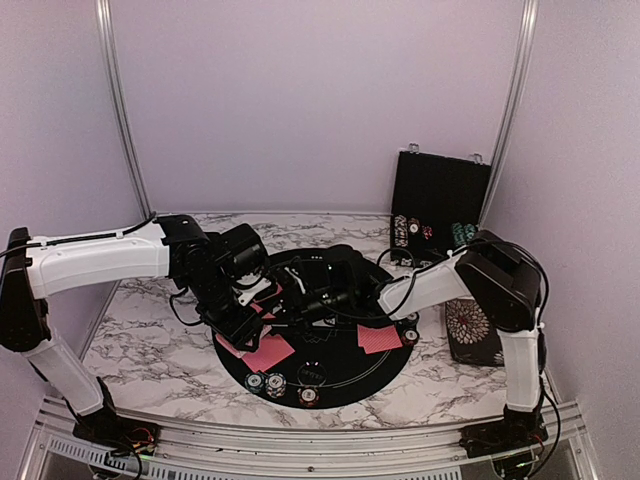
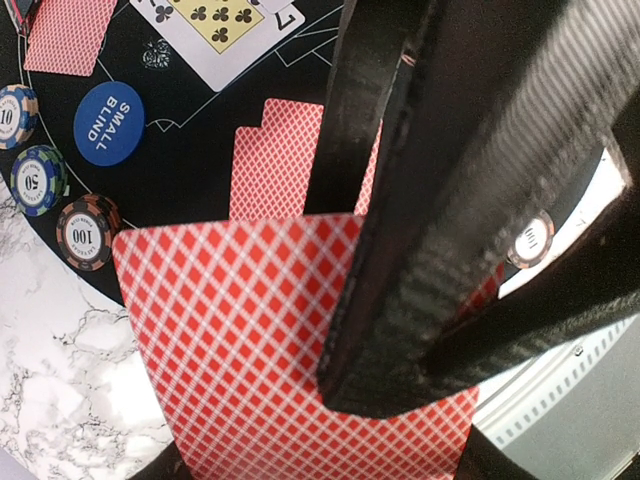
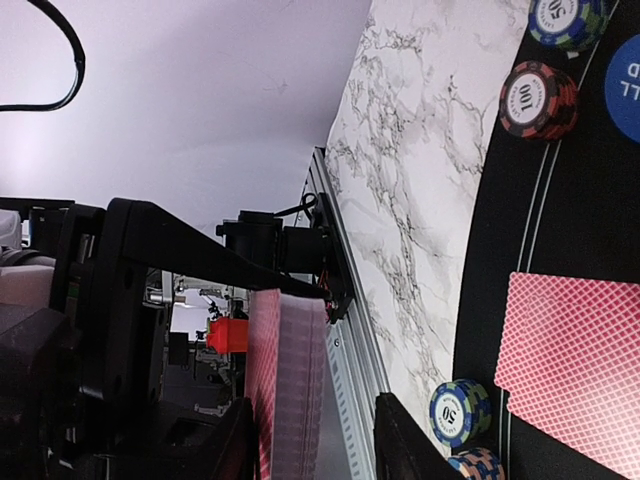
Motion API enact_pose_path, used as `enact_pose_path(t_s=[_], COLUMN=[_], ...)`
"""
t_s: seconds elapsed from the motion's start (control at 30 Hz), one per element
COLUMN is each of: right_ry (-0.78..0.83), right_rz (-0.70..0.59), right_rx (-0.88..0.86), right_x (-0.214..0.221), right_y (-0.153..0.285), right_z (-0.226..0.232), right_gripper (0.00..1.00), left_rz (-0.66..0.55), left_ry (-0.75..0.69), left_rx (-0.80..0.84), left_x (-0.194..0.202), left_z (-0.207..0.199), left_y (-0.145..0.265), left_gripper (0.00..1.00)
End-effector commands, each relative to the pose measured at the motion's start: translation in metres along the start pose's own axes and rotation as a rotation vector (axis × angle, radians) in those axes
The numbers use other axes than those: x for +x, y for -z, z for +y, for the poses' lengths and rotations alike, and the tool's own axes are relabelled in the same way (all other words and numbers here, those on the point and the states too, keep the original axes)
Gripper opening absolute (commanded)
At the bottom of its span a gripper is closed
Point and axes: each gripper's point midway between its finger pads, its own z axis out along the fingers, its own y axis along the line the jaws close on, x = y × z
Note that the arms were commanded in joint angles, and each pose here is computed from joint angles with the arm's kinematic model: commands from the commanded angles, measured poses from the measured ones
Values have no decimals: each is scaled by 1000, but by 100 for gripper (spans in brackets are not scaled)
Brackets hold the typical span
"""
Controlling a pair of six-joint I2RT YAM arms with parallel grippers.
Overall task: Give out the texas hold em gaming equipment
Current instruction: Pick up the poker card from the face-down deck piles.
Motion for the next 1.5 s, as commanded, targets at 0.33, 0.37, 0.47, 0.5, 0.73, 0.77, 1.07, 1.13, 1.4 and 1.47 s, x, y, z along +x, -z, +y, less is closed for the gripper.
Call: enact_pose_path(t_s=[0.33,0.37,0.47,0.5,0.73,0.77,1.07,1.13,1.4,1.47], right_ry=[15,19,25,25,31,30,29,26,13,11], right_rz=[-51,-51,-55,-55,-60,-60,-70,-72,-71,-72], right_rx=[9,6,-2,-4,-34,-35,-38,-36,-35,-38], right_x=[-9,-10,-11,-11,-11,-10,-8,-8,-4,-3], right_y=[16,16,17,17,20,20,25,27,29,29], right_z=[8,10,15,16,29,29,33,33,31,31], right_gripper=[38,37,36,36,35,35,33,31,22,20], left_rz=[-31,-31,-29,-28,-16,-14,-5,-5,-8,-6], left_ry=[-10,-10,-11,-12,-9,-7,-3,-4,-2,-1], left_rx=[9,9,9,9,5,4,-1,0,-1,0], left_x=[1,1,2,2,5,5,7,8,7,7], left_z=[-2,-2,-1,-1,0,0,2,2,2,2], left_y=[10,10,9,9,5,5,3,2,3,3], left_gripper=[51,51,51,51,51,51,51,51,51,51])
